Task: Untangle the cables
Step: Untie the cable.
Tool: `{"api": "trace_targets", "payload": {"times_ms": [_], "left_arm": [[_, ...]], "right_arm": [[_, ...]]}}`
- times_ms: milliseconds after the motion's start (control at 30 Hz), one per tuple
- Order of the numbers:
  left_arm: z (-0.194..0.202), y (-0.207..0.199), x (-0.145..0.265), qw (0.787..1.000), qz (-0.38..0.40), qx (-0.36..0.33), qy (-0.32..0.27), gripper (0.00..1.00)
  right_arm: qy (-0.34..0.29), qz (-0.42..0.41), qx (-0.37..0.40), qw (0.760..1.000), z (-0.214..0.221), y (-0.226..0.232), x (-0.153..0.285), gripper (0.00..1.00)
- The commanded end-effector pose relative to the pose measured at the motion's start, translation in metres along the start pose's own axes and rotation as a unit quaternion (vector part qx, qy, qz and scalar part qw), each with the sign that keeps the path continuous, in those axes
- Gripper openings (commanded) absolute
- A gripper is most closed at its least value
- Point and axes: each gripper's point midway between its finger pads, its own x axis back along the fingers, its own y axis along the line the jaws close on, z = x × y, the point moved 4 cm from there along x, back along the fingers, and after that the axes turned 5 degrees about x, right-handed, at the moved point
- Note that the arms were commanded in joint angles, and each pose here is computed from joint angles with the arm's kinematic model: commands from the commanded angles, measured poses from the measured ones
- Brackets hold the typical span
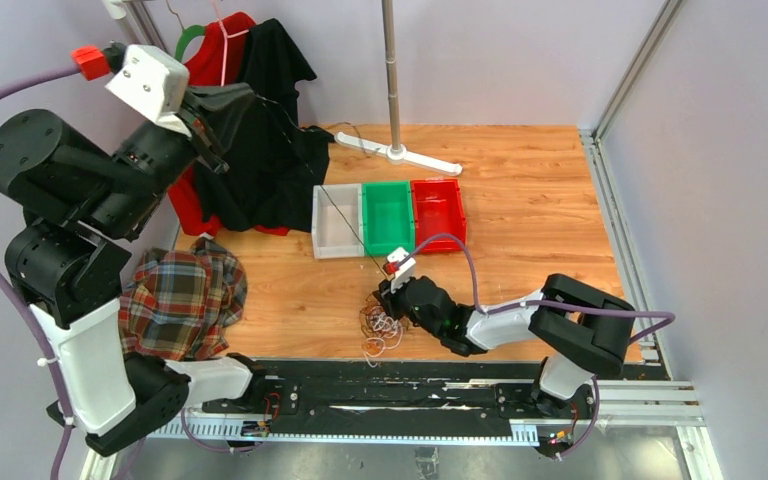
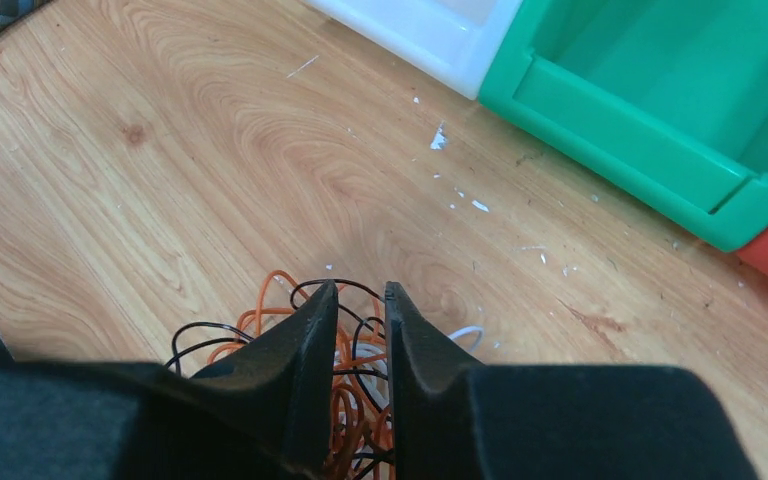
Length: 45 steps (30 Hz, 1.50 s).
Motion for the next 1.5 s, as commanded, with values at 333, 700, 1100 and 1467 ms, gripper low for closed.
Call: {"api": "trace_targets", "payload": {"times_ms": [333, 700, 1100, 1467], "left_arm": [[-0.058, 0.052, 0.033, 0.967, -0.198, -0.027, -0.159, 0.00], [0.230, 0.004, 0.042, 0.972, -0.103, -0.037, 0.208, 0.00], [0.364, -0.061, 0.064, 0.914, 0.083, 0.038, 0.394, 0.69], [0.396, -0.124, 0.031, 0.838, 0.274, 0.114, 0.457, 0.84]], "right_arm": [[0.020, 0.031, -0.004, 0.999, 0.024, -0.021, 0.036, 0.38], [-0.012, -0.030, 0.026, 0.999, -0.036, -0.010, 0.054, 0.24], [0.014, -0.081, -0.008, 0.997, -0.058, 0.004, 0.064, 0.54], [0.076, -0.028, -0.075, 0.994, -0.024, -0.019, 0.113, 0.52]]}}
